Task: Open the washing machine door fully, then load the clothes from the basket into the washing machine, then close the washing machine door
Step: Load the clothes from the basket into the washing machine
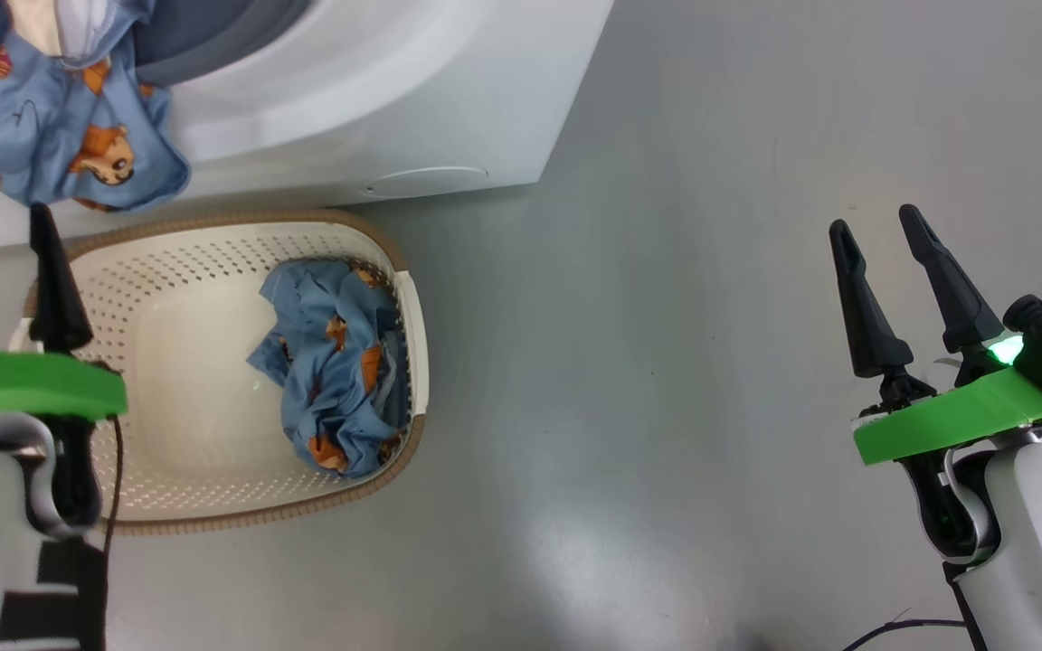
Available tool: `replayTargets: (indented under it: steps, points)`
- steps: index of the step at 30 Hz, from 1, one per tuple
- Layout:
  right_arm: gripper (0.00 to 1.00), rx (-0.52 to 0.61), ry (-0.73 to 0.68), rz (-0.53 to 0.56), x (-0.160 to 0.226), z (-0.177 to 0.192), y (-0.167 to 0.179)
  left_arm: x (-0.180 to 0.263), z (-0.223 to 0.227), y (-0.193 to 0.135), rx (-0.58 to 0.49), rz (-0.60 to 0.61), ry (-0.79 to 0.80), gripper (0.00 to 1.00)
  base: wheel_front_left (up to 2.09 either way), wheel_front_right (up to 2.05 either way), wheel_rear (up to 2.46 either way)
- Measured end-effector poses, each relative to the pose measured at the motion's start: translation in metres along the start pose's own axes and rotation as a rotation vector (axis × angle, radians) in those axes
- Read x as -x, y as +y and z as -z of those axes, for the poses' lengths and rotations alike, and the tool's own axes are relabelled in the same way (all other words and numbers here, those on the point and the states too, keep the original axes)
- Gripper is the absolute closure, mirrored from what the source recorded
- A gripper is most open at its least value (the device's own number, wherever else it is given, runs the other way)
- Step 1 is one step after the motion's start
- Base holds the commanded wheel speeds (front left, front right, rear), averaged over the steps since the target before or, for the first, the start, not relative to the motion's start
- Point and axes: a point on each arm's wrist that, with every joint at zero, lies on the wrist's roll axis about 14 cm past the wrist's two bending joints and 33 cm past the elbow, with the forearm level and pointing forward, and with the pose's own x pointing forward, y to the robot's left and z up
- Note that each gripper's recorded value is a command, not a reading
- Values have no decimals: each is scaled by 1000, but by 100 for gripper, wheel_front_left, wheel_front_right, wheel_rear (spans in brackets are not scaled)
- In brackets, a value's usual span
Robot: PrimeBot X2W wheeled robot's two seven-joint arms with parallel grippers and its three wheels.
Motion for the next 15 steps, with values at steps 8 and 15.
replayTargets:
  steps: [8,15]
  points:
    - [0,-2,20,12,-2,9,-4,-31,11,4,20,-6,47,0,0,0,0]
    - [0,-2,19,21,-7,11,-8,-54,24,-6,17,27,95,0,0,0,0]
